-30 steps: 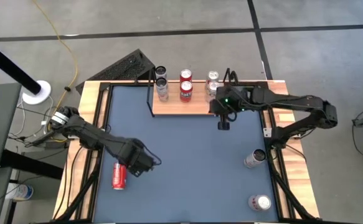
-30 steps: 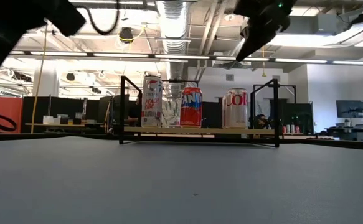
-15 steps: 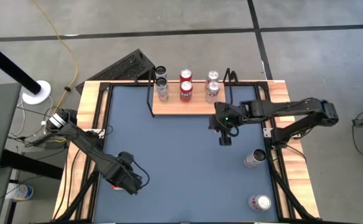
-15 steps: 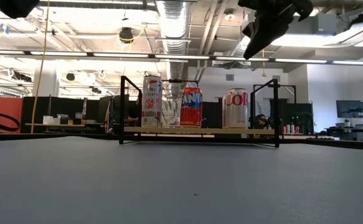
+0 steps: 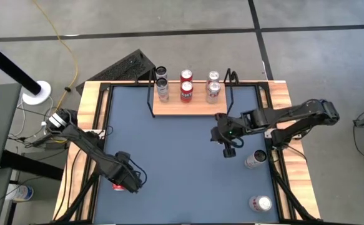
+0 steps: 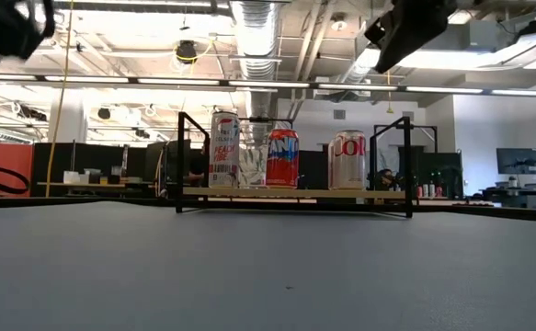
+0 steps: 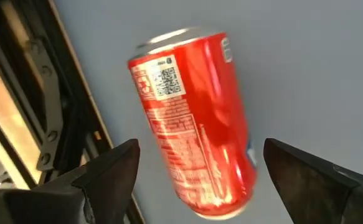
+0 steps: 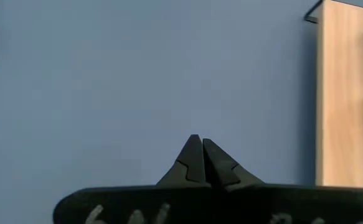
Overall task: Place canned beverage on shelf
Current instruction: Put the red soda can on the shelf aligned with the other red soda cans
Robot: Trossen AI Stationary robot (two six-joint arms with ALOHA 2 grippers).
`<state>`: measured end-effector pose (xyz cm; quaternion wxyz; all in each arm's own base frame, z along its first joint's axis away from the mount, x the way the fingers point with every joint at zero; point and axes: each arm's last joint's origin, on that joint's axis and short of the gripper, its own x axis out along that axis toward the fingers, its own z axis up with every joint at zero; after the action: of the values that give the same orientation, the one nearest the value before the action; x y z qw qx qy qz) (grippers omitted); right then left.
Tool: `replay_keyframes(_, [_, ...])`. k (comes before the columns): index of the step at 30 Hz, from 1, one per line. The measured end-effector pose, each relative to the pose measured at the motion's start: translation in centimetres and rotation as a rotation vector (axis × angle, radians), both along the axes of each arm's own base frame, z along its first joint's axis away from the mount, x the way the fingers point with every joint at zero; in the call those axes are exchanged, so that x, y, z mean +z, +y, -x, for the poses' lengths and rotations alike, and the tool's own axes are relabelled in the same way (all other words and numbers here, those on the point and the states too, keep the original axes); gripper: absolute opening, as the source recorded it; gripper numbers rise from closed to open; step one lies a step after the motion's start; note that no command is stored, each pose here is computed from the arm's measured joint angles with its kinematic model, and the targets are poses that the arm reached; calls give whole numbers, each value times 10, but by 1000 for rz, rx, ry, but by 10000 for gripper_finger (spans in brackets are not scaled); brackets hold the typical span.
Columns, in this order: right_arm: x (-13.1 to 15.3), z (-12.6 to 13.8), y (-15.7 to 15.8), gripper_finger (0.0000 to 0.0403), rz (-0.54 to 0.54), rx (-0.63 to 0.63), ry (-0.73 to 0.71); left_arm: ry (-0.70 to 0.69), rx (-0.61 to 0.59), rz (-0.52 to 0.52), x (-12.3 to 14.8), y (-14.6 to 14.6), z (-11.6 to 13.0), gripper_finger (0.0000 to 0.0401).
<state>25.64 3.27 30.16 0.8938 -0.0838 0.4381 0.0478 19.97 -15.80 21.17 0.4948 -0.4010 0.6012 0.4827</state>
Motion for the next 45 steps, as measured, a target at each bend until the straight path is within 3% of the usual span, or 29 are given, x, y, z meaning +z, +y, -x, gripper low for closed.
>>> replay_keyframes(10, [-1,3,13,0,-18,23,19,-71,61,23,-45,18,23,330])
replay_keyframes(17, [-1,4,14,0,-18,25,20,-154,41,127,-78,24,30,329])
replay_keyframes(23, [-1,3,13,0,-16,19,16,-131,-72,117,-70,23,29,329])
replay_keyframes(32, [-1,3,14,0,-41,-20,21,-232,-199,156,-52,19,20,284])
replay_keyframes(36, [-1,3,14,0,-43,-22,20,-255,-268,158,-41,20,12,284])
replay_keyframes(39, [-6,2,14,0,-45,-22,8,-370,-338,85,-28,22,-3,287])
replay_keyframes(45, [-47,2,13,0,-26,2,-3,-672,-482,-260,-7,31,-34,291])
